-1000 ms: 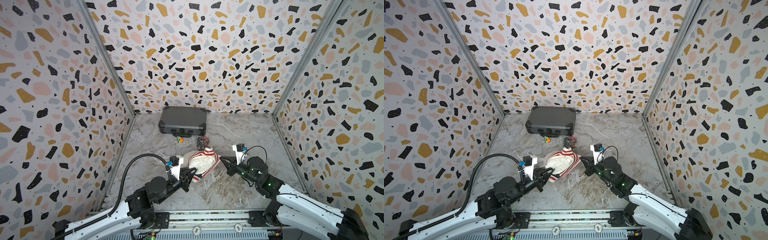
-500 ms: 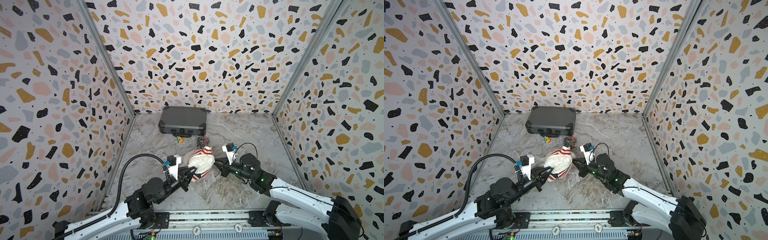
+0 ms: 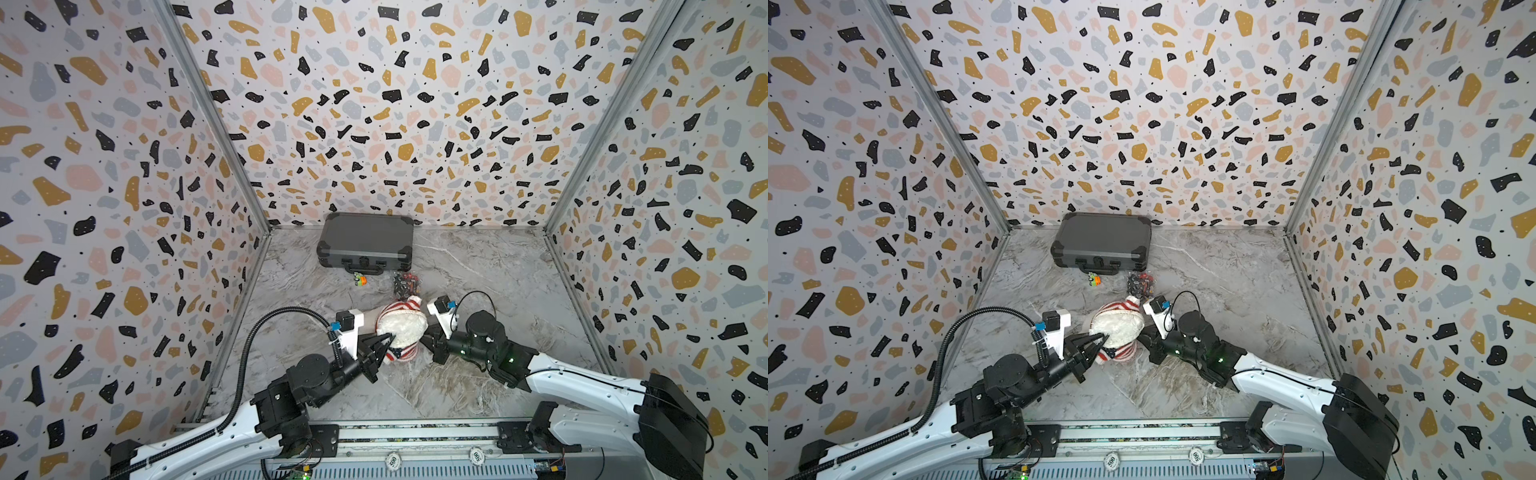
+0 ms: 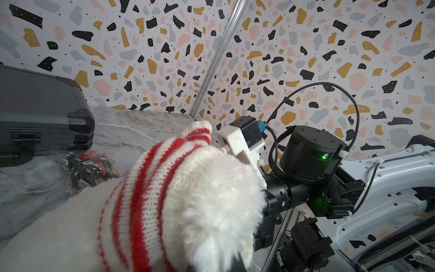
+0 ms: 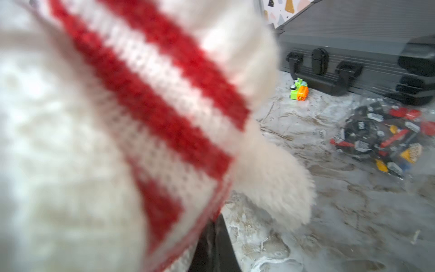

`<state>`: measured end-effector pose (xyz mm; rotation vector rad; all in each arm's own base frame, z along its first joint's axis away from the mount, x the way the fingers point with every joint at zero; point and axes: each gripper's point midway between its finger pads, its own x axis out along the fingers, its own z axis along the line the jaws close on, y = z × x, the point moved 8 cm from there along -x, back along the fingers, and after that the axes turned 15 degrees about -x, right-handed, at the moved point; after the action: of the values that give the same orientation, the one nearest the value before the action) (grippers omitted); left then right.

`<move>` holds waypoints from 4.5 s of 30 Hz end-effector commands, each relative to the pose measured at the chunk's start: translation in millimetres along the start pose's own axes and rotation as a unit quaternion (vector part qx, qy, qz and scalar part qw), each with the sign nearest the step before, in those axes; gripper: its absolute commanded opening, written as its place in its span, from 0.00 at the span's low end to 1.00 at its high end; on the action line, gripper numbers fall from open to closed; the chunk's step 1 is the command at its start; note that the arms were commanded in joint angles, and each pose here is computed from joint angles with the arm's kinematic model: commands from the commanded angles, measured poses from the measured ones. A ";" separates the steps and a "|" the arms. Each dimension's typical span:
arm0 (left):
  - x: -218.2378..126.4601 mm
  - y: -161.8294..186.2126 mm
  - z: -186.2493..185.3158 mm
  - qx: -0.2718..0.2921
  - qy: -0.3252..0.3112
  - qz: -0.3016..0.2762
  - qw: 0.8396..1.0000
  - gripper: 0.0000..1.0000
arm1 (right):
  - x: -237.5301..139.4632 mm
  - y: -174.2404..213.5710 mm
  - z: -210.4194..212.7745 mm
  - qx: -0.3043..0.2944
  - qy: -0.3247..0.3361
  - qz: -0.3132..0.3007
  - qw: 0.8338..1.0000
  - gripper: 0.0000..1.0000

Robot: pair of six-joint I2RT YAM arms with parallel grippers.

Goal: Dress the teddy bear

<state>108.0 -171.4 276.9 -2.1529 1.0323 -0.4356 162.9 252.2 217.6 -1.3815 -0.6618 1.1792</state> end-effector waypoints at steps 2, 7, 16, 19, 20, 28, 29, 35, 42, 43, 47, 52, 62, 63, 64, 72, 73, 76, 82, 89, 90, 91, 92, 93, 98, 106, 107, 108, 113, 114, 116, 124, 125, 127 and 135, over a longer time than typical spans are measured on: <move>-7.9 -27.7 -23.8 -0.011 0.060 -0.067 0.996 0.00 | -0.8 21.2 -21.0 0.036 0.014 0.027 0.999 0.00; -10.4 -27.7 -23.7 -0.010 0.064 -0.068 0.996 0.00 | 0.6 30.2 -33.0 0.062 0.035 0.034 0.997 0.00; -15.3 -29.5 -25.6 -0.007 0.078 -0.075 0.994 0.00 | 8.2 39.6 -40.5 0.092 0.011 0.027 0.995 0.00; -14.6 -28.3 -24.7 -0.004 0.075 -0.072 0.995 0.00 | 7.9 26.4 -31.3 0.065 -0.013 0.011 0.998 0.00; -13.8 -27.6 -23.6 0.000 0.070 -0.070 0.995 0.00 | 6.4 18.9 -24.6 0.044 -0.018 -0.001 0.999 0.00; -2.8 -8.6 3.5 0.058 -0.047 -0.012 0.997 0.00 | -30.4 6.4 -15.9 -0.064 0.074 0.037 0.995 0.24; -2.5 -7.8 4.8 0.061 -0.053 -0.008 0.997 0.00 | -34.1 9.0 -17.5 -0.069 0.089 0.053 0.992 0.27; -0.7 -5.6 8.6 0.085 -0.089 0.022 0.992 0.00 | -68.6 -12.1 -5.4 -0.140 0.151 0.041 0.978 0.53; 2.7 -4.9 5.8 0.106 -0.097 0.048 0.988 0.00 | -72.3 -50.2 36.9 -0.280 0.122 -0.018 0.952 0.62; 3.7 -4.3 4.9 0.109 -0.094 0.054 0.988 0.00 | -69.7 -54.2 45.4 -0.305 0.110 -0.033 0.945 0.62; 7.0 -2.1 3.0 0.116 -0.091 0.069 0.987 0.00 | -55.2 -64.2 66.0 -0.371 0.074 -0.058 0.924 0.61; 8.8 -0.5 0.2 0.122 -0.079 0.079 0.986 0.00 | -37.3 -66.9 68.6 -0.405 0.062 -0.041 0.911 0.58; 10.9 4.5 -3.5 0.127 -0.053 0.098 0.986 0.00 | -15.3 -66.2 63.2 -0.420 0.072 -0.028 0.904 0.46; 10.9 4.9 -4.0 0.128 -0.050 0.100 0.985 0.00 | -14.1 -65.7 61.7 -0.419 0.074 -0.026 0.905 0.45; 10.8 5.2 -4.4 0.128 -0.048 0.101 0.985 0.00 | -13.0 -64.8 60.4 -0.418 0.078 -0.023 0.905 0.45; 8.4 3.9 -9.0 0.129 -0.027 0.101 0.986 0.00 | -9.3 -51.8 48.3 -0.417 0.092 0.002 0.904 0.45; 8.1 4.0 -9.1 0.129 -0.026 0.101 0.986 0.00 | -9.2 -51.0 47.0 -0.416 0.091 0.001 0.905 0.44; 8.3 3.4 -9.6 0.129 -0.027 0.100 0.986 0.00 | -6.5 -47.2 44.4 -0.415 0.089 0.007 0.906 0.34; 8.8 1.0 -11.0 0.123 -0.024 0.090 0.988 0.00 | -3.9 -46.2 42.1 -0.418 0.092 0.016 0.904 0.05; 4.3 -1.5 -3.1 0.104 -0.055 0.070 0.991 0.41 | -13.4 -51.5 34.6 -0.392 0.113 0.000 0.913 0.00; 2.3 -1.1 -1.5 0.097 -0.057 0.068 0.991 0.50 | -17.0 -52.8 30.9 -0.382 0.112 -0.008 0.917 0.00; -0.9 -0.9 0.4 0.087 -0.060 0.065 0.992 0.56 | -22.5 -55.1 27.5 -0.371 0.106 -0.019 0.923 0.00; -4.6 -0.4 3.8 0.074 -0.065 0.059 0.993 0.59 | -28.4 -58.3 24.6 -0.360 0.099 -0.034 0.927 0.00; -7.6 0.5 6.9 0.062 -0.068 0.053 0.994 0.60 | -33.2 -60.4 22.8 -0.354 0.093 -0.044 0.929 0.00; -17.6 3.9 17.2 -0.007 -0.067 0.022 0.997 0.57 | -48.0 -65.5 29.6 -0.364 0.057 -0.078 0.926 0.00; -17.9 0.8 19.9 -0.068 -0.074 -0.004 0.995 0.37 | -53.6 -61.2 38.7 -0.383 0.023 -0.116 0.916 0.00; -18.8 -0.3 20.0 -0.079 -0.072 -0.011 0.994 0.35 | -55.5 -61.8 39.9 -0.385 0.020 -0.127 0.914 0.00; -19.0 -0.5 19.6 -0.087 -0.067 -0.013 0.994 0.34 | -57.3 -62.4 40.5 -0.387 0.019 -0.135 0.912 0.00; -16.4 3.5 15.9 -0.111 -0.040 0.001 0.993 0.33 | -65.7 -64.2 42.5 -0.384 0.003 -0.173 0.907 0.00; -14.9 5.8 16.0 -0.115 -0.034 0.005 0.993 0.33 | -68.4 -65.1 43.9 -0.385 -0.002 -0.184 0.905 0.00; -11.2 10.9 15.8 -0.122 -0.021 0.014 0.992 0.32 | -70.9 -65.8 45.5 -0.386 -0.009 -0.193 0.902 0.00; 6.8 28.5 10.2 -0.130 0.028 0.062 0.989 0.31 | -75.5 -66.5 41.5 -0.381 -0.004 -0.213 0.900 0.00; 7.7 28.7 8.7 -0.132 0.036 0.063 0.989 0.31 | -75.4 -66.4 41.3 -0.380 -0.004 -0.213 0.900 0.00; 9.6 30.7 9.2 -0.132 0.038 0.066 0.988 0.32 | -75.2 -65.5 41.0 -0.380 -0.003 -0.213 0.900 0.00; 19.4 34.7 8.1 -0.129 0.046 0.071 0.988 0.35 | -76.4 -63.6 42.3 -0.378 -0.009 -0.227 0.898 0.00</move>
<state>106.9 -193.3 231.9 -2.2599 1.3163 -0.2336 119.8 215.4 283.9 -1.7769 -1.3968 0.6602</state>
